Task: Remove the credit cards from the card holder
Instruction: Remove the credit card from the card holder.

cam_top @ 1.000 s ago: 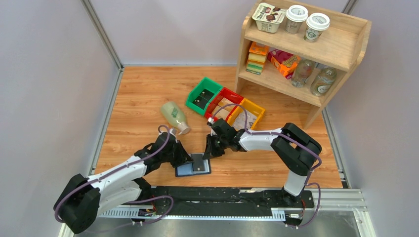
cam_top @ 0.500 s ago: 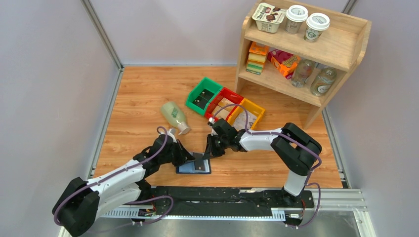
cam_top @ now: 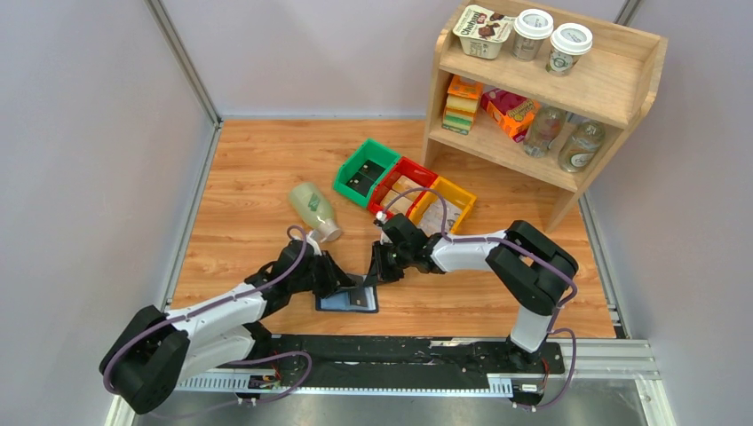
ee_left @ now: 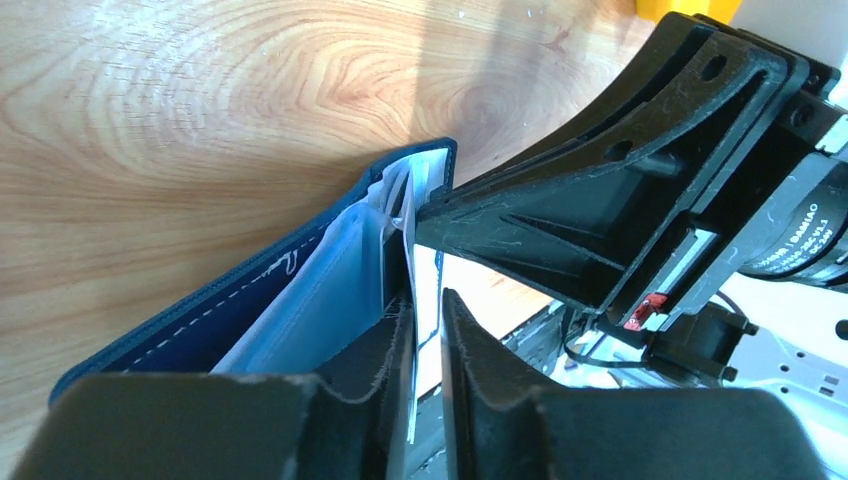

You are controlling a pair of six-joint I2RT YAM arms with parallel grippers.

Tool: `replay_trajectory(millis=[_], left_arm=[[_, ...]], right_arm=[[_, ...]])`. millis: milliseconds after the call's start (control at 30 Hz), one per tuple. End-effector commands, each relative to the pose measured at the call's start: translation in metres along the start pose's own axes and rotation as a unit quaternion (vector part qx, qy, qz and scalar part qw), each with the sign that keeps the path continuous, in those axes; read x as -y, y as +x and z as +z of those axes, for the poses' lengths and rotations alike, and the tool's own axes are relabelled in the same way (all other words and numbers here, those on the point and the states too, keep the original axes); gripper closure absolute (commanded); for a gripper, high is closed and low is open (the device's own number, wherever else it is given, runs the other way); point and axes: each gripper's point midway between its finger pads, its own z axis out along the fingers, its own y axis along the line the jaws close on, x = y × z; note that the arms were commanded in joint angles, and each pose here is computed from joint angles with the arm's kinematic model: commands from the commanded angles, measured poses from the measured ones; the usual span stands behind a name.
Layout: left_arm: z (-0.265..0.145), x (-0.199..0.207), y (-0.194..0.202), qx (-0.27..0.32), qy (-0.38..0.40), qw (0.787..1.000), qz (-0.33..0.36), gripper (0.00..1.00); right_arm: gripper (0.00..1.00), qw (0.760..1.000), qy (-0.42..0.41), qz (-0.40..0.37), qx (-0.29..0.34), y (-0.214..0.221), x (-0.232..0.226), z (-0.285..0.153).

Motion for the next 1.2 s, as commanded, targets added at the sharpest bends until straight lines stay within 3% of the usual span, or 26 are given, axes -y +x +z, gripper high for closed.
replay_trajectory(millis=[0, 133, 400, 600, 800, 900, 1033, 1167], left_arm=[[-0.012, 0.026, -0.01, 0.029, 0.041, 0.999, 0.011, 0.86], [-0.023, 0.03, -0.018, 0.058, 0.045, 0.997, 0.008, 0.9], [-0.031, 0.018, -0.016, 0.057, 0.011, 0.998, -0.002, 0.92], [-0.053, 0.008, -0.026, 0.076, -0.061, 0.994, 0.051, 0.98], [-0.075, 0.014, -0.043, 0.098, -0.098, 0.981, 0.133, 1.0], [-0.087, 0.021, -0.053, 0.107, -0.11, 0.968, 0.198, 1.0], [-0.107, 0.053, -0.067, 0.117, -0.089, 0.946, 0.29, 1.0], [-0.124, 0.09, -0.064, 0.092, -0.029, 0.909, 0.406, 1.0]], right_arm=[[0.94, 0.993, 0.111, 0.018, -0.046, 0.042, 0.068, 0.012], [0.95, 0.991, 0.121, 0.025, -0.047, 0.044, 0.079, 0.013], [0.95, 0.99, 0.132, 0.029, -0.05, 0.046, 0.09, 0.015], [0.95, 0.991, 0.129, 0.023, -0.04, 0.041, 0.087, 0.009], [0.91, 0.995, 0.094, -0.017, -0.018, 0.016, 0.052, -0.005], [0.85, 0.996, 0.072, -0.057, 0.008, -0.009, 0.023, -0.02], [0.63, 0.99, 0.032, -0.125, 0.055, -0.044, -0.026, -0.053], [0.44, 0.969, -0.009, -0.222, 0.106, -0.067, -0.071, -0.1]])
